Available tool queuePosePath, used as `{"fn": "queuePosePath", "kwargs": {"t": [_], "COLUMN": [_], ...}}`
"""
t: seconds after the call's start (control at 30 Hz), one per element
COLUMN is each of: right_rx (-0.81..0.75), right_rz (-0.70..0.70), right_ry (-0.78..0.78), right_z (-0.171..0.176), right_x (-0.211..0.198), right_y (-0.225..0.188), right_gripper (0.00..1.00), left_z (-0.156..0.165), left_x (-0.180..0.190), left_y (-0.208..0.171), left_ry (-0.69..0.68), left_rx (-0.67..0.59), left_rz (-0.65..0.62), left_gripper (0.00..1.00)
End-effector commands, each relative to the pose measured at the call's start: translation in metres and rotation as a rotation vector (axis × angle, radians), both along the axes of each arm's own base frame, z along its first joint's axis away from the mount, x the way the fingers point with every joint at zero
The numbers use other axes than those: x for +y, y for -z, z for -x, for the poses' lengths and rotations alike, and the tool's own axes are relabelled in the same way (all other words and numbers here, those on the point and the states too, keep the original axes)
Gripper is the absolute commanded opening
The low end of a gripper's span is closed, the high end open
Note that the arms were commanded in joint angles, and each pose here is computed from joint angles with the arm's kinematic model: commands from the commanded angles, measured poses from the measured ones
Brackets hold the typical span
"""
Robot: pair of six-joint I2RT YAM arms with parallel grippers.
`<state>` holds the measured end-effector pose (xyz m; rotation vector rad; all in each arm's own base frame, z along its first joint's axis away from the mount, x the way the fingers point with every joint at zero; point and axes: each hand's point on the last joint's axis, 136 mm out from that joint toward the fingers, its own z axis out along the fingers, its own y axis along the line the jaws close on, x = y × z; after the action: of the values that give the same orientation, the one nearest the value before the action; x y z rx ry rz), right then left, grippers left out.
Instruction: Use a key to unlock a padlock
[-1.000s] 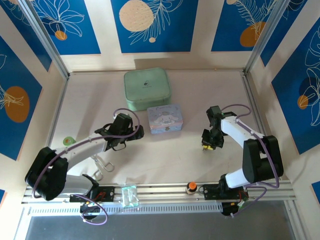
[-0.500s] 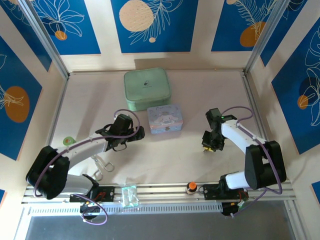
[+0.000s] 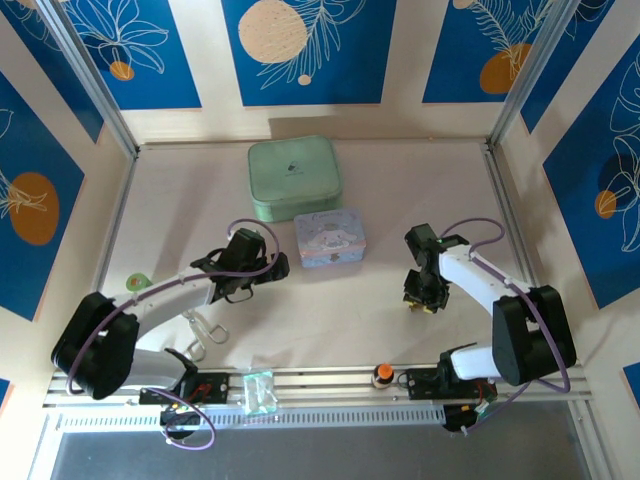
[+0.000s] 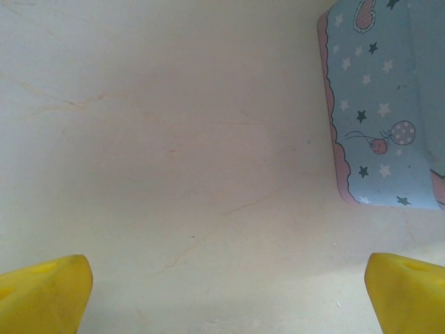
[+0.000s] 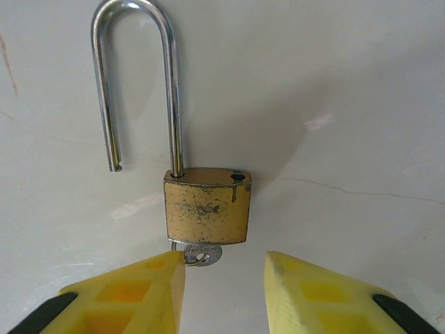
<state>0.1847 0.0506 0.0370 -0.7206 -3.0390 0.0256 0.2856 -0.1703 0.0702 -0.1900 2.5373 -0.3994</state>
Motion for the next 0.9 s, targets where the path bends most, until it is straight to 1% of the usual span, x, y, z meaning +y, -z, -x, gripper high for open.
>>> {"fn": "queuePosePath", "kwargs": {"t": [0.0,0.07,0.13,0.17,0.27,0.33,0.4,0.43,0.5,0.53,0.57,0.63,0.7,0.77,0.8,0.87], "right_rx": [-0.066,-0.137,-0.216,-0.255,-0.451,-0.610,-0.730,-0.781,-0.896,-0.955,-0.992,-1.048,-1.035,-1.033,-1.049,-1.101], "right_rz": [0.006,0.023,0.066,0.089,0.159,0.191,0.190,0.192,0.185,0.160,0.146,0.140,0.144,0.176,0.201,0.241], "right_ry": [-0.011,-0.041,-0.075,-0.093,-0.170,-0.159,-0.158,-0.147,-0.145,-0.170,-0.188,-0.196,-0.178,-0.216,-0.259,-0.304], "right_z": [-0.011,-0.024,-0.040,-0.047,-0.078,-0.097,-0.109,-0.114,-0.123,-0.128,-0.129,-0.133,-0.136,-0.141,-0.144,-0.149], "right_x": [-0.005,-0.009,-0.016,-0.020,-0.026,-0.030,-0.030,-0.032,-0.033,-0.029,-0.028,-0.031,-0.039,-0.043,-0.043,-0.044], "right_y": [-0.014,-0.024,-0.038,-0.044,-0.068,-0.084,-0.093,-0.096,-0.101,-0.104,-0.104,-0.107,-0.104,-0.103,-0.103,-0.102], "right_gripper": [0.41,0.60,1.00,0.99,0.99,0.99,0.99,0.97,0.91,0.89,0.89,0.88,0.88,0.89,0.89,0.89], "left_z": [-0.003,-0.006,-0.012,-0.015,-0.022,-0.027,-0.031,-0.033,-0.035,-0.036,-0.038,-0.042,-0.045,-0.049,-0.052,-0.055], "left_x": [0.010,0.015,0.029,0.035,0.058,0.074,0.089,0.098,0.114,0.117,0.121,0.128,0.138,0.145,0.149,0.164], "left_y": [-0.012,-0.023,-0.035,-0.042,-0.061,-0.078,-0.091,-0.096,-0.103,-0.103,-0.108,-0.107,-0.105,-0.101,-0.097,-0.087], "left_ry": [-0.001,0.013,-0.009,-0.018,-0.079,-0.125,-0.158,-0.186,-0.241,-0.229,-0.237,-0.206,-0.222,-0.207,-0.185,-0.206], "left_rx": [-0.049,-0.104,-0.175,-0.210,-0.317,-0.395,-0.479,-0.529,-0.626,-0.680,-0.729,-0.719,-0.701,-0.670,-0.649,-0.604], "left_rz": [-0.029,-0.066,-0.133,-0.160,-0.259,-0.341,-0.425,-0.470,-0.540,-0.566,-0.566,-0.568,-0.567,-0.571,-0.599,-0.659], "left_gripper": [1.00,1.00,0.99,0.99,1.00,0.99,1.00,0.99,0.94,0.92,0.93,0.98,0.98,0.99,1.00,1.00]}}
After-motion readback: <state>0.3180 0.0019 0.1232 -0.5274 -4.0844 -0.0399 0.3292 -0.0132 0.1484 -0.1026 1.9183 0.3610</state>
